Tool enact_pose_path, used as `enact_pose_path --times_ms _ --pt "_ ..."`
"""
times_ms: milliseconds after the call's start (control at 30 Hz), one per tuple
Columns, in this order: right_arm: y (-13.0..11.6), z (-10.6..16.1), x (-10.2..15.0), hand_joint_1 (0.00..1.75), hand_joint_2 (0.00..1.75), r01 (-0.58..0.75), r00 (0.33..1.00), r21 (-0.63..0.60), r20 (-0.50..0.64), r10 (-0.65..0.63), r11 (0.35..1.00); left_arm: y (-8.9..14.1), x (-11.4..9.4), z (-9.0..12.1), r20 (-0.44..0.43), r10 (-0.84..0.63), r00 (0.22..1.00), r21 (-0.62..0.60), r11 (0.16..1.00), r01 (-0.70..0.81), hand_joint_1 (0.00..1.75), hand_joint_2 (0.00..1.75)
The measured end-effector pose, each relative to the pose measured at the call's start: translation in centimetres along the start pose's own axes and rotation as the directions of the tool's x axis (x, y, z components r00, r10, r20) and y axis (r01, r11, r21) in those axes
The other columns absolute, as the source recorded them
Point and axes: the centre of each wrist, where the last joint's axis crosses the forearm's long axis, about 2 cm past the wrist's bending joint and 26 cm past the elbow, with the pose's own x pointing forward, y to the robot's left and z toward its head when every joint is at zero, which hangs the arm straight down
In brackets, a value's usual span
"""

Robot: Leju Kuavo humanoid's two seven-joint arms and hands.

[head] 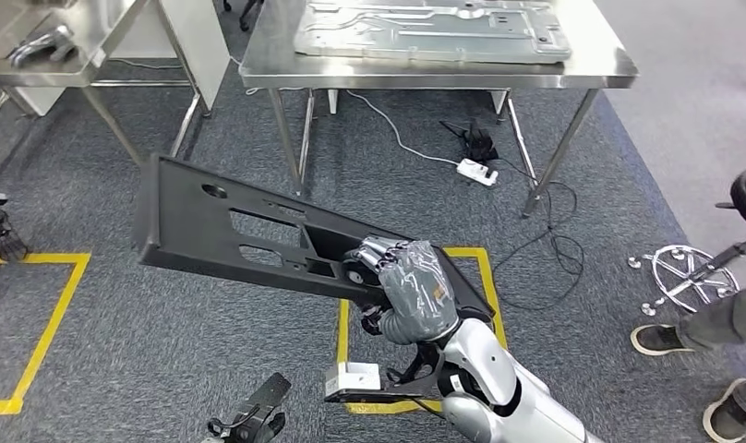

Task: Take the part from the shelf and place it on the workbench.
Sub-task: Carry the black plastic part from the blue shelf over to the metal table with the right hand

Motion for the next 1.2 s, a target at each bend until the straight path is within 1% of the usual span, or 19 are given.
enact_pose_path --times_ms 267,600,767,933,1200 --pt "0.1 0.0 0.3 1.75 1.75 -0.007 1.0 0.012 -0.012 0.007 1.0 -0.2 -0.2 0.1 -0.003 -0.002 1.0 -0.009 1.0 0.002 0.0 1.75" --pt "-0.1 -0.2 0.4 1.75 1.75 -0.003 1.0 0.008 -0.008 0.003 1.0 -0.5 0.7 -0.1 0.012 -0.003 1.0 -0.005 1.0 0.003 0.0 1.75" --pt "0.0 0.0 0.4 1.75 1.75 0.006 1.0 0.004 -0.002 -0.006 1.0 -0.7 0.7 -0.1 0.002 -0.002 1.0 0.002 1.0 0.002 0.0 1.75" --pt "-0.1 0.1 0.1 1.75 1.75 0.002 1.0 -0.016 0.011 -0.002 1.0 -0.7 1.2 -0.2 0.007 0.004 1.0 0.014 1.0 -0.004 0.0 1.75" --pt "0.2 0.3 -0.1 1.75 1.75 0.005 1.0 -0.008 0.01 -0.005 1.0 -0.9 1.1 -0.1 0.005 0.009 1.0 0.007 1.0 -0.009 0.0 1.75"
